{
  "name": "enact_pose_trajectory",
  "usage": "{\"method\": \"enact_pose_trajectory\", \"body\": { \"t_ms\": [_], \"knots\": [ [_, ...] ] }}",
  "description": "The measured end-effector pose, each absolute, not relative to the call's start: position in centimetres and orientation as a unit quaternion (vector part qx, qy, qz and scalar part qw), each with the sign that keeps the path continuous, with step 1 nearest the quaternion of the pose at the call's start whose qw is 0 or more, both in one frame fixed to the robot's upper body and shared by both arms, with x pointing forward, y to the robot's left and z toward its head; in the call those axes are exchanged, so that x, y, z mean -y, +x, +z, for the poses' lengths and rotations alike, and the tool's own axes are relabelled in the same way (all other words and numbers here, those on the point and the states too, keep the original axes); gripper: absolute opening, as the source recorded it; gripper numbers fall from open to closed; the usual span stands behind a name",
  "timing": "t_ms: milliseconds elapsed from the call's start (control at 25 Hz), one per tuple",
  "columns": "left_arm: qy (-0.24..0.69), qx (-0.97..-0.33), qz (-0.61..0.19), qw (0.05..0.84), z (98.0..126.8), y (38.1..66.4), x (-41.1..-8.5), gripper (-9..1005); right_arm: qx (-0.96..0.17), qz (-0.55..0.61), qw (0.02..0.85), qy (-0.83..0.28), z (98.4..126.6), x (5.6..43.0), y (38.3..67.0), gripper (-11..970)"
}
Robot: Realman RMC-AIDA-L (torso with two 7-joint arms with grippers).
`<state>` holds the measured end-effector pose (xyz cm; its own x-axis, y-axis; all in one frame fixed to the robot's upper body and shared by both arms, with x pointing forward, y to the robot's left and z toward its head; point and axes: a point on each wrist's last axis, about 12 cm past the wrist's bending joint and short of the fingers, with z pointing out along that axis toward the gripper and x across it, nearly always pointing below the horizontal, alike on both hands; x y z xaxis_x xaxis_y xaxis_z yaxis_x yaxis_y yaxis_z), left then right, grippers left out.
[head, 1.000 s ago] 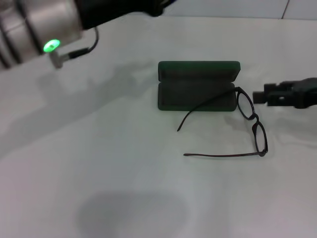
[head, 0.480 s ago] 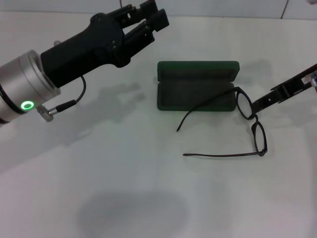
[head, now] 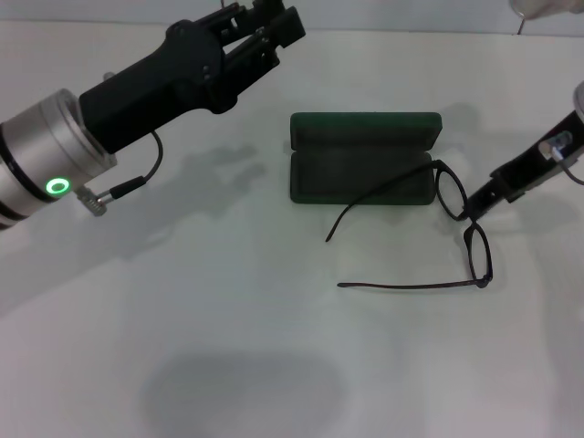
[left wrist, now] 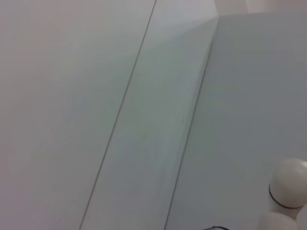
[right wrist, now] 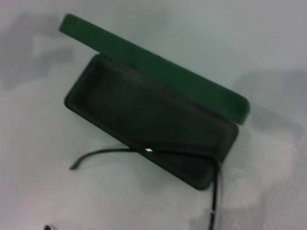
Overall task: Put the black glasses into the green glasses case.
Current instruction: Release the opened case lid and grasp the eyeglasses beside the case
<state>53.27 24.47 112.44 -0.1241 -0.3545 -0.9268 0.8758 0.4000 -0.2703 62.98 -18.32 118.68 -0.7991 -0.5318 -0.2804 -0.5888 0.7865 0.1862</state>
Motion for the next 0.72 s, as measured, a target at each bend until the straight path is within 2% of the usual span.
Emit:
{"method": "enact_pose_trajectory", "body": {
  "t_ms": [320, 600, 720],
  "knots": [
    [0.237, -0.558, -0.494, 0.624, 112.3, 53.9, -24.1, 341, -0.932, 0.172, 0.119, -0.295, 117.1, 17.2, 63.2, 632],
    [0.229, -0.558, -0.492, 0.628, 112.2, 54.0, -24.3, 334, -0.931, 0.154, 0.117, -0.311, 115.8, 16.4, 63.1, 632],
    [0.230, -0.558, -0.492, 0.628, 112.3, 54.0, -24.3, 331, -0.931, 0.152, 0.123, -0.309, 115.7, 16.5, 63.2, 601]
  ]
}}
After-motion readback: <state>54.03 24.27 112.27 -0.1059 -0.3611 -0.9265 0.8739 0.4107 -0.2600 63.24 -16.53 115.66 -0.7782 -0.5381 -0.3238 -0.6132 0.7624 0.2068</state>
